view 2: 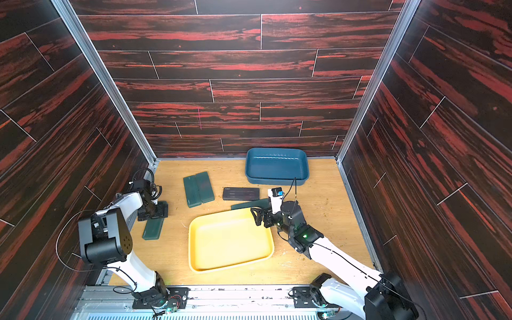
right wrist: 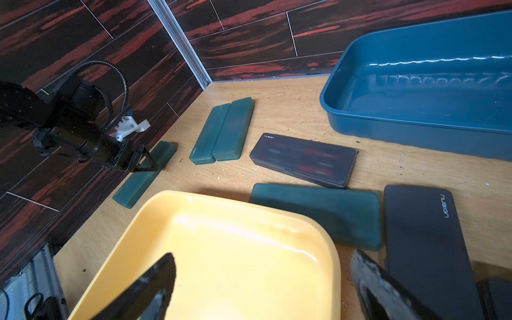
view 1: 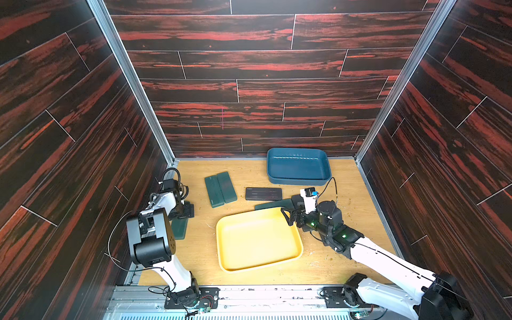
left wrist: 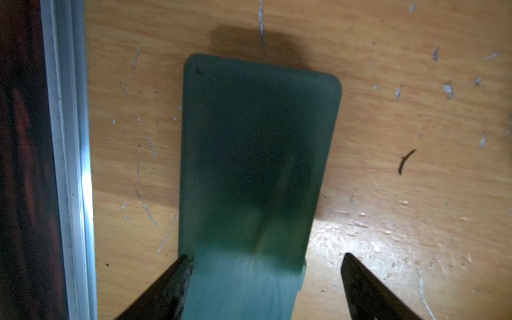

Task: Place the pencil cases by color into the storage box
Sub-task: Adjust the pencil case at the center of the board.

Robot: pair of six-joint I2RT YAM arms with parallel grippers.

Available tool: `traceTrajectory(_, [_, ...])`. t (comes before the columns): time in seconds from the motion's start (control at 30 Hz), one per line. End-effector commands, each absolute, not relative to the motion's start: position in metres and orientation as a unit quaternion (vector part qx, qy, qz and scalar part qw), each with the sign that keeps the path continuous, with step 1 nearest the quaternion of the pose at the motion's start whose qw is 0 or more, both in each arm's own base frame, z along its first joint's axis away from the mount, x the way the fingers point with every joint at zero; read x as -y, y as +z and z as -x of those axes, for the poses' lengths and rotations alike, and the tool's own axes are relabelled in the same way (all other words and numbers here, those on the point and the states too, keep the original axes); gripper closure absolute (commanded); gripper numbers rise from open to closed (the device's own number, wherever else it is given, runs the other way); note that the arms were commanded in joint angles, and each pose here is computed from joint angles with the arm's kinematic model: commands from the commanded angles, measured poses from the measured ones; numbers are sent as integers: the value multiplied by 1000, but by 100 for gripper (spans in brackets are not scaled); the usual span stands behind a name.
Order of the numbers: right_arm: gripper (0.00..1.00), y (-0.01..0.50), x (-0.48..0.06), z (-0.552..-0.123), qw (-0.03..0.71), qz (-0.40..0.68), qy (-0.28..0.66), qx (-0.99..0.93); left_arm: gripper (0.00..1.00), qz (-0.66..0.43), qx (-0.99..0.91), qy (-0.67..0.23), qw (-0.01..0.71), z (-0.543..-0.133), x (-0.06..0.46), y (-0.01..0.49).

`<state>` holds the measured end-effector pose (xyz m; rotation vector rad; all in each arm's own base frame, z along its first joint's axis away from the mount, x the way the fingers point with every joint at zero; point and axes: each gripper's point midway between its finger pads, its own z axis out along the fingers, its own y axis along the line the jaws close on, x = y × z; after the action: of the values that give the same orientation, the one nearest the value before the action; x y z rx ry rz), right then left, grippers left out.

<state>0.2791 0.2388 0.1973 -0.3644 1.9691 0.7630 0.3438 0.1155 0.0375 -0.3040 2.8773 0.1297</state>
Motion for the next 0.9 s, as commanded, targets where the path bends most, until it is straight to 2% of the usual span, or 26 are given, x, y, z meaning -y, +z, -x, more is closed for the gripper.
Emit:
traceTrajectory(0.0, [1,193,-244,-277,480,161,312,-804,16,99,-990,46,88,-334,-118,21])
traceTrajectory(0.33, [1,186,-252,-277,475,174,303,-807,18,101,-990,26,92,-344,-115,25])
traceTrajectory(0.87, [1,189,-258,-272,472,180,313,-804,19,119,-980,-92,127,-356,-65,46])
